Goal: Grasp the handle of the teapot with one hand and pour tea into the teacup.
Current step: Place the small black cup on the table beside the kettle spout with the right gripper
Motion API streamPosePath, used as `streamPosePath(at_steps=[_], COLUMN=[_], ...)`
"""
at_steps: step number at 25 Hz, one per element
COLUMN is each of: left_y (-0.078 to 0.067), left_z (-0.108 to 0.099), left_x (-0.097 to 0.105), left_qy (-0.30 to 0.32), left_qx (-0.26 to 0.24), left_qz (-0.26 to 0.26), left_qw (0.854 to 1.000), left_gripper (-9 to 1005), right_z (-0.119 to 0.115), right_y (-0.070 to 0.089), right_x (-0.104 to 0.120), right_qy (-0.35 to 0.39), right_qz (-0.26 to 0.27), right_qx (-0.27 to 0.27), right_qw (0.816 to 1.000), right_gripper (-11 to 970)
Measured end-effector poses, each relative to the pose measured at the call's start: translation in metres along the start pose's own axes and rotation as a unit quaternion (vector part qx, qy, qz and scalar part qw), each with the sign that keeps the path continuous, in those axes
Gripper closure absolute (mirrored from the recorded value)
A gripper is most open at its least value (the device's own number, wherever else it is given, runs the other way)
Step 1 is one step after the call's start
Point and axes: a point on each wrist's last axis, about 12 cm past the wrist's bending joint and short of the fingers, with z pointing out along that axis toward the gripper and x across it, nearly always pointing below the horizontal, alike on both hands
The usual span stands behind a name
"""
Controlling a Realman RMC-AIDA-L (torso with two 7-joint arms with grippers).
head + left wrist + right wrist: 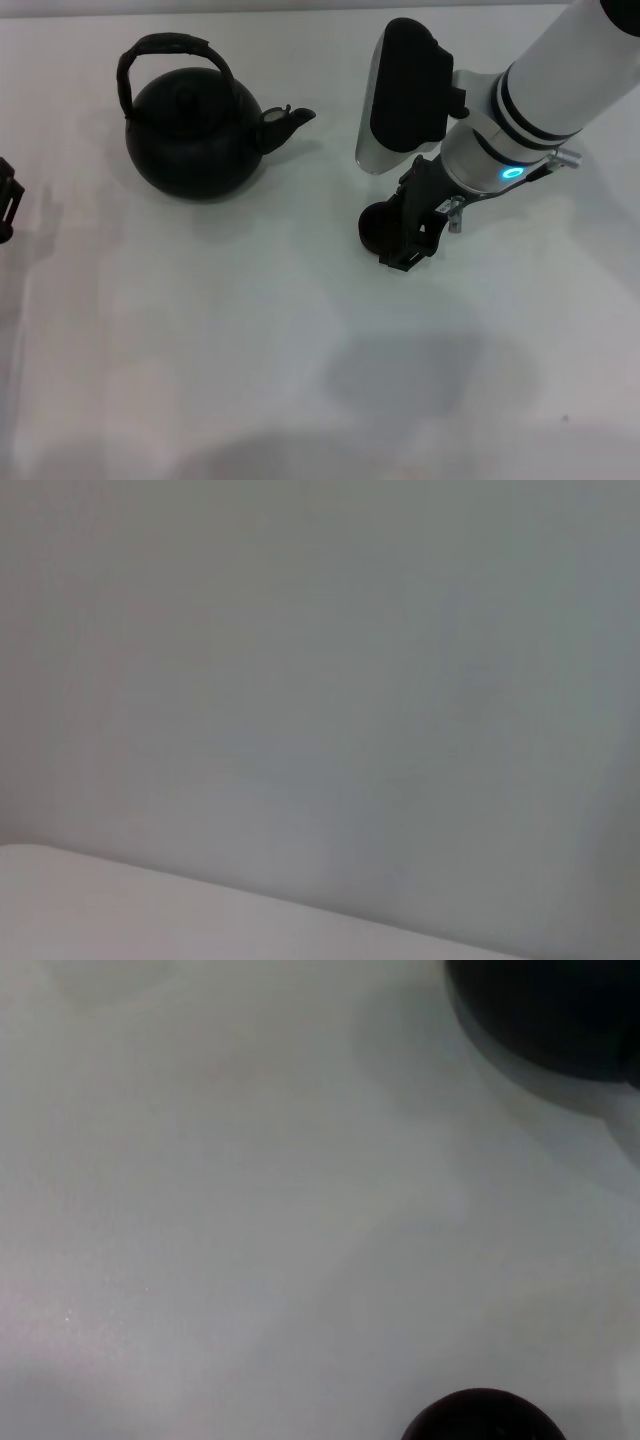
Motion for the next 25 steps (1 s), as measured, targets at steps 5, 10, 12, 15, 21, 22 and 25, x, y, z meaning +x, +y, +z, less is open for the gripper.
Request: streamPosePath(at_steps=[5, 10, 12, 15, 21, 22, 25], left_y=[-0.0008, -0.0011, -0.0012, -0.002, -0.0021, -0.0021, -0.0021], left_z=[0.0013, 0.0017, 0.0018, 0.0021, 0.0022, 0.0022, 0.0022], left_x=[-0.001, -0.0012, -0.0012, -0.0011, -0.001, -0.0009, -0.0009], left_qy=[-0.003, -0.004, -0.004, -0.004, -0.003, -0.003, -0.003], left_qx=[0.002, 0.002, 0.003, 0.003, 0.003, 0.003, 0.003], left_qz=[0.0, 0.0, 0.0, -0.001, -0.001, -0.001, -0.001], left_qw=[1.0, 1.0, 1.0, 1.0, 1.0, 1.0, 1.0], left_gripper=[148, 148, 149, 149, 147, 148, 149], right_z=[0.0007, 0.0011, 0.0012, 0.0013, 0.0004, 0.0003, -0.0013], right_y=[0.0007, 0.0011, 0.0011, 0.0008, 0.0004, 0.0003, -0.0001], right_x=[0.0015, 0.0022, 0.0024, 0.0029, 0.0014, 0.0014, -0.0001], right_qy=[0.0, 0.0, 0.0, 0.0, -0.002, -0.002, -0.007], right_qz=[0.002, 0.006, 0.007, 0.007, 0.007, 0.007, 0.008], right_qx=[-0.001, -0.001, -0.001, 0.0, 0.004, 0.004, 0.005], right_qw=[1.0, 1.0, 1.0, 1.0, 1.0, 1.0, 1.0], right_gripper=[246, 246, 234, 200, 131, 120, 85])
